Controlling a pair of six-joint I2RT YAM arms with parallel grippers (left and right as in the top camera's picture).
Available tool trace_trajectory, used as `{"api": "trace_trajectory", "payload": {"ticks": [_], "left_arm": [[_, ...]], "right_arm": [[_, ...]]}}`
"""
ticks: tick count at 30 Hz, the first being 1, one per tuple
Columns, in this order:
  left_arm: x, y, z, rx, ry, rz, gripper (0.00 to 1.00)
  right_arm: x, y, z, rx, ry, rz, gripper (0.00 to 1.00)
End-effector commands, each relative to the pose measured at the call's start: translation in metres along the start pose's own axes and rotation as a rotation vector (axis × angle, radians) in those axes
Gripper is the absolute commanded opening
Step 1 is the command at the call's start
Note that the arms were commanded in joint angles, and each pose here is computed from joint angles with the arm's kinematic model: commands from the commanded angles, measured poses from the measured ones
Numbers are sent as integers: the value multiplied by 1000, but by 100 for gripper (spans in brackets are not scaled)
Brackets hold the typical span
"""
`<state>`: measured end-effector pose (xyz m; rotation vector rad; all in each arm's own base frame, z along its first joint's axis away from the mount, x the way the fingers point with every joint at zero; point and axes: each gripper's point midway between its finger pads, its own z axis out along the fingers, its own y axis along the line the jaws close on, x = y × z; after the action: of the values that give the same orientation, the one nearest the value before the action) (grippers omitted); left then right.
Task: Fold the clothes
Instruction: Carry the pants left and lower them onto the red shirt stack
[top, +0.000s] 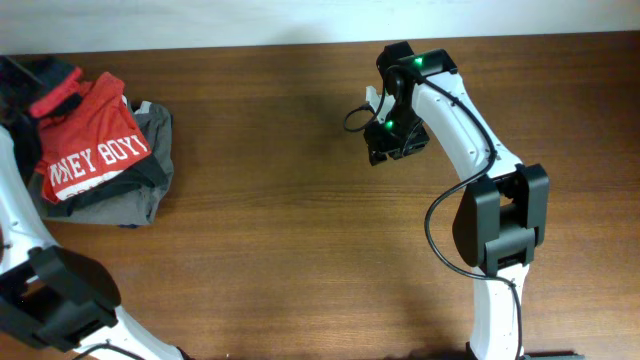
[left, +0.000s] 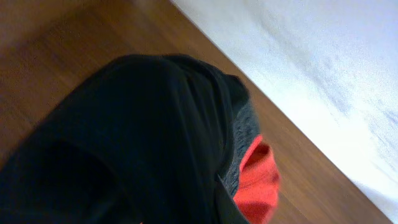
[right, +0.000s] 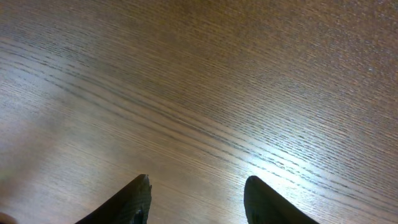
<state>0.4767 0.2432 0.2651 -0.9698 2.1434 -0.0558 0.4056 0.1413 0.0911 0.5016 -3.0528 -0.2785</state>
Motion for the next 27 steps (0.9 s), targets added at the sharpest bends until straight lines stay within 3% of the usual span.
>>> {"api": "trace_trajectory", "payload": {"ticks": [1, 11, 18, 27], "left_arm": [[17, -26, 12, 132, 87, -69, 0], [29, -55, 5, 284, 179, -186, 0], [15, -81, -3, 430, 155, -193, 0], [31, -75, -3, 392, 233, -277, 0]], "right_arm": [[-1, 1, -8, 11, -18, -16, 53], [-1, 1, -7, 11, -14, -16, 53], [-1, 1, -7, 11, -14, -15, 53], [-1, 1, -7, 11, -17, -16, 53]]}}
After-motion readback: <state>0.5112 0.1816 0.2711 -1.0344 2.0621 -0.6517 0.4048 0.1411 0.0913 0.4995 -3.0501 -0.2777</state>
